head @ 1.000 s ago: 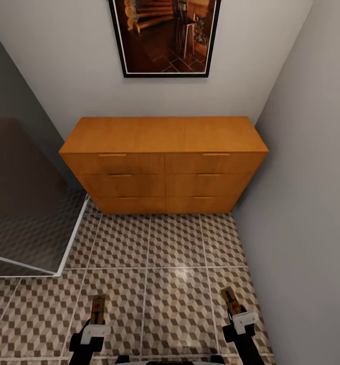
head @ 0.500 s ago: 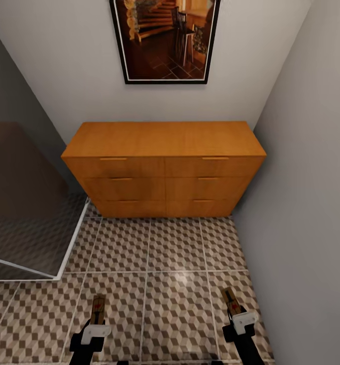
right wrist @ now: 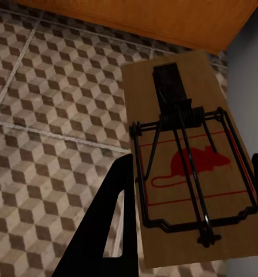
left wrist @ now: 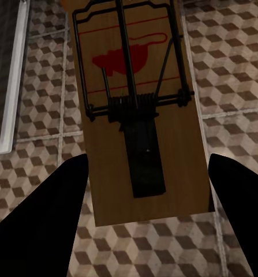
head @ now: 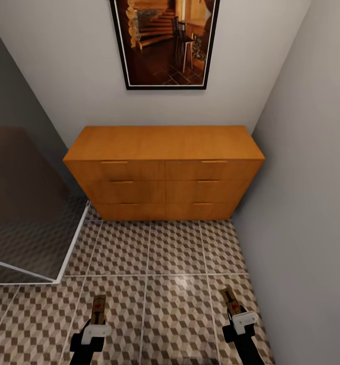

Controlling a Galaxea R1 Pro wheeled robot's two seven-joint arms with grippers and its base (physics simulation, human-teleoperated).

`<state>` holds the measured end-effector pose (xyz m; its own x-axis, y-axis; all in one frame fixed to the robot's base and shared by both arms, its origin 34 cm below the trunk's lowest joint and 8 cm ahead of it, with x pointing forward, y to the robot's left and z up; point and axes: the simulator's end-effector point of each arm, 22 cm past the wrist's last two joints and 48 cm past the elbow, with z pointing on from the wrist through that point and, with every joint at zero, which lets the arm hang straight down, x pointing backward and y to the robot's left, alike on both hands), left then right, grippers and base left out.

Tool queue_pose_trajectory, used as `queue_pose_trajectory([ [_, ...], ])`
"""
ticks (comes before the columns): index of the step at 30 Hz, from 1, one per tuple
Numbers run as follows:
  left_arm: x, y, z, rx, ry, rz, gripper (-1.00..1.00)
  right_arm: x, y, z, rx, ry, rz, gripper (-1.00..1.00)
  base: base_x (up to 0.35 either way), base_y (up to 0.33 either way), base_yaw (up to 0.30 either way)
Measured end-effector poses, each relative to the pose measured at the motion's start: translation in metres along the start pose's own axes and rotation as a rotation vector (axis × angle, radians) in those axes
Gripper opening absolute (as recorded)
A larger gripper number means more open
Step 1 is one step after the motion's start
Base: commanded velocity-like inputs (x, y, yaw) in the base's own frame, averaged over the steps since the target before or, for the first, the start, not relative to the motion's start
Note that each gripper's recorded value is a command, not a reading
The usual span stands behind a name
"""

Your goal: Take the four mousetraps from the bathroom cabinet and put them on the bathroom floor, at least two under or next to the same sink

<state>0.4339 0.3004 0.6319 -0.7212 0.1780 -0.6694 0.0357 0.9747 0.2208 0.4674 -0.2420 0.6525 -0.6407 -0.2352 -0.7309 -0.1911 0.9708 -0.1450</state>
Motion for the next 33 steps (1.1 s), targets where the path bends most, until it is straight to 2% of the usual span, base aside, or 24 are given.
queue_pose_trajectory([
  [33,-0.021,0.004,0.001,-0.008,-0.041,-0.006,-1.00,-0.022,-0.005,0.000,0.011,-0.043,-0.002,-1.00,0.000,0.000,0.000],
])
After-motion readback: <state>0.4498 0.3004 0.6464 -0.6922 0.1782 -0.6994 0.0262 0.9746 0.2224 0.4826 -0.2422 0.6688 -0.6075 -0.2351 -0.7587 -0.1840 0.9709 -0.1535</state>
